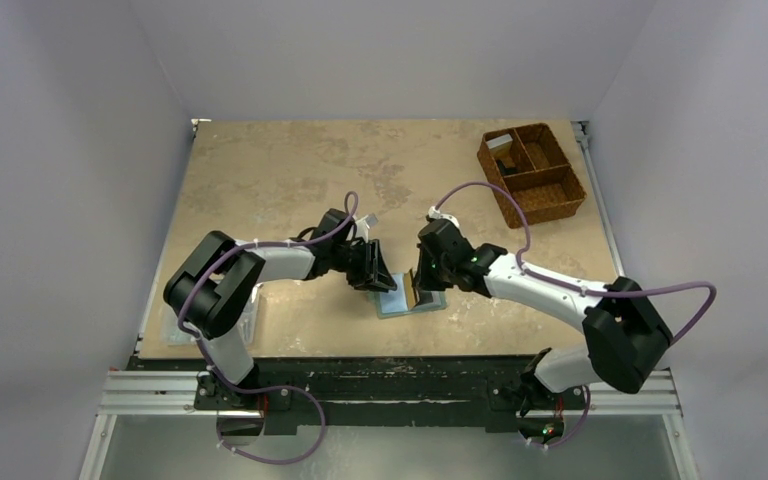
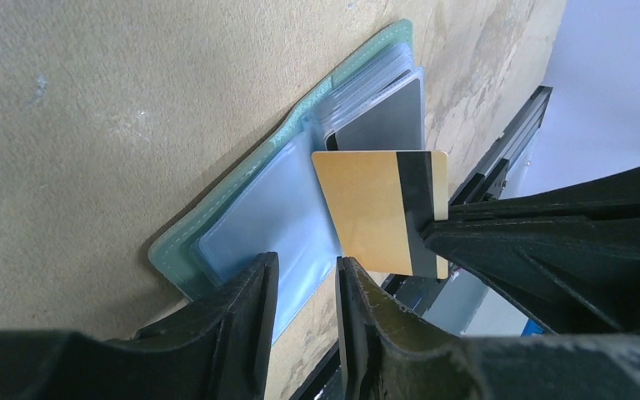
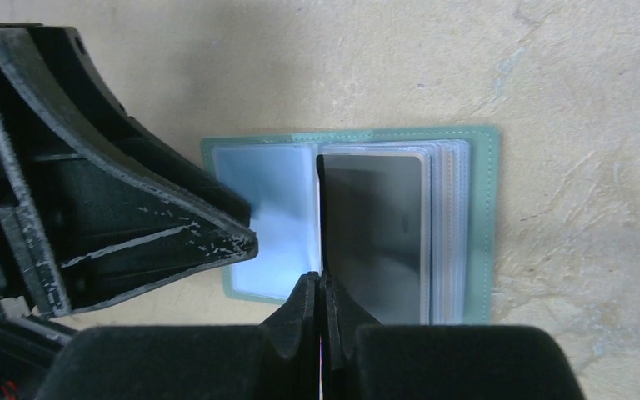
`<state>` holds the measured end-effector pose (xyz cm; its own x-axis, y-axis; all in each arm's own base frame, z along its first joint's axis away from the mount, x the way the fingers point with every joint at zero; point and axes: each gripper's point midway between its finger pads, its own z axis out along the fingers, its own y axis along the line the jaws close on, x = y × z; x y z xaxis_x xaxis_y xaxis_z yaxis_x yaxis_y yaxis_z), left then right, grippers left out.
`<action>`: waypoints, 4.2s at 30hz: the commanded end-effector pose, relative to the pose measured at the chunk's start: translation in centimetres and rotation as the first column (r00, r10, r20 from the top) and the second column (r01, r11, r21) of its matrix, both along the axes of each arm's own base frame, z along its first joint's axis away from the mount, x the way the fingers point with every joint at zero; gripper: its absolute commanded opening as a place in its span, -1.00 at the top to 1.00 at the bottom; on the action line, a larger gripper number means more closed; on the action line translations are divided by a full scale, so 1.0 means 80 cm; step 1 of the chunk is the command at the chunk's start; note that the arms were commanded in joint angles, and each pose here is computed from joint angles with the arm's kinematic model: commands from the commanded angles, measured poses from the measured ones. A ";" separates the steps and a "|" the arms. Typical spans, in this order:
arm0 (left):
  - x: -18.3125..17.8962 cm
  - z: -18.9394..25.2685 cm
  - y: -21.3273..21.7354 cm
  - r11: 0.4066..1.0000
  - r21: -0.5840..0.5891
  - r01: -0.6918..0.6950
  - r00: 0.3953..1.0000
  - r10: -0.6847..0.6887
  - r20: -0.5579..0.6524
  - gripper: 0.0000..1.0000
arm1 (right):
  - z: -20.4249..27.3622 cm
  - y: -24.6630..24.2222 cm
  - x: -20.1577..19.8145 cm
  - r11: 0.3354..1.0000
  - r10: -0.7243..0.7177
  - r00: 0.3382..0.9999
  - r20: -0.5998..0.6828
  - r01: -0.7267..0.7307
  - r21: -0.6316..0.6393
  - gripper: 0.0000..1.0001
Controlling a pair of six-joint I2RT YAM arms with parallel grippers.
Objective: Put the credit cards into the card holder
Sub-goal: Insert the credit card into the card holder, then close the card holder at the center of the board.
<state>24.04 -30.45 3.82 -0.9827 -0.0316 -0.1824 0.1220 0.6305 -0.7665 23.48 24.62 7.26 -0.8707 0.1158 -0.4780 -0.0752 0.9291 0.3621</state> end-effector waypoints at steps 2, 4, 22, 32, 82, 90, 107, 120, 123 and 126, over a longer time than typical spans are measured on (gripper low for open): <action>0.003 -0.004 0.001 1.000 -0.002 -0.006 1.000 0.006 0.018 0.32 | 0.016 0.004 0.014 0.985 -0.009 0.999 0.046 0.001 0.173 1.00; 0.001 -0.007 0.003 1.000 0.006 -0.007 1.000 0.007 0.013 0.34 | 0.017 -0.004 0.020 0.982 -0.025 0.998 0.063 0.013 0.190 1.00; -0.006 -0.018 0.011 1.000 0.028 -0.010 1.000 0.010 0.004 0.53 | -0.029 -0.007 0.014 0.983 0.029 0.998 0.054 -0.038 0.178 1.00; -0.008 -0.020 0.013 0.999 0.030 -0.013 1.000 0.013 0.001 0.57 | -0.036 -0.003 -0.001 0.969 0.007 1.000 -0.003 -0.006 0.246 1.00; -0.009 -0.011 0.049 0.988 0.151 -0.013 0.998 0.005 0.056 0.46 | -0.057 -0.023 -0.001 0.973 0.214 0.976 -0.045 -0.209 0.099 0.24; -0.019 -0.033 0.051 0.988 0.152 -0.014 1.000 0.012 0.018 0.64 | -0.059 0.010 -0.014 0.948 0.299 0.953 -0.048 -0.291 0.126 0.37; -0.013 -0.014 0.053 0.987 0.161 -0.011 0.998 0.001 0.064 0.30 | -0.018 0.033 -0.008 0.912 0.358 0.933 0.036 -0.358 0.203 0.05; -0.005 0.026 0.102 0.931 0.363 -0.035 0.982 -0.036 0.185 -0.55 | -0.025 -0.058 0.033 0.981 0.167 0.986 0.033 -0.169 0.091 -0.43; -0.010 0.013 0.108 0.917 0.398 -0.017 0.987 -0.049 0.156 -0.56 | -0.035 -0.062 0.031 0.983 0.156 0.988 0.009 -0.156 0.099 -0.44; -0.020 -0.002 0.112 0.910 0.415 0.009 0.992 -0.061 0.113 -0.55 | -0.037 -0.065 0.029 0.982 0.146 0.989 0.006 -0.146 0.116 -0.44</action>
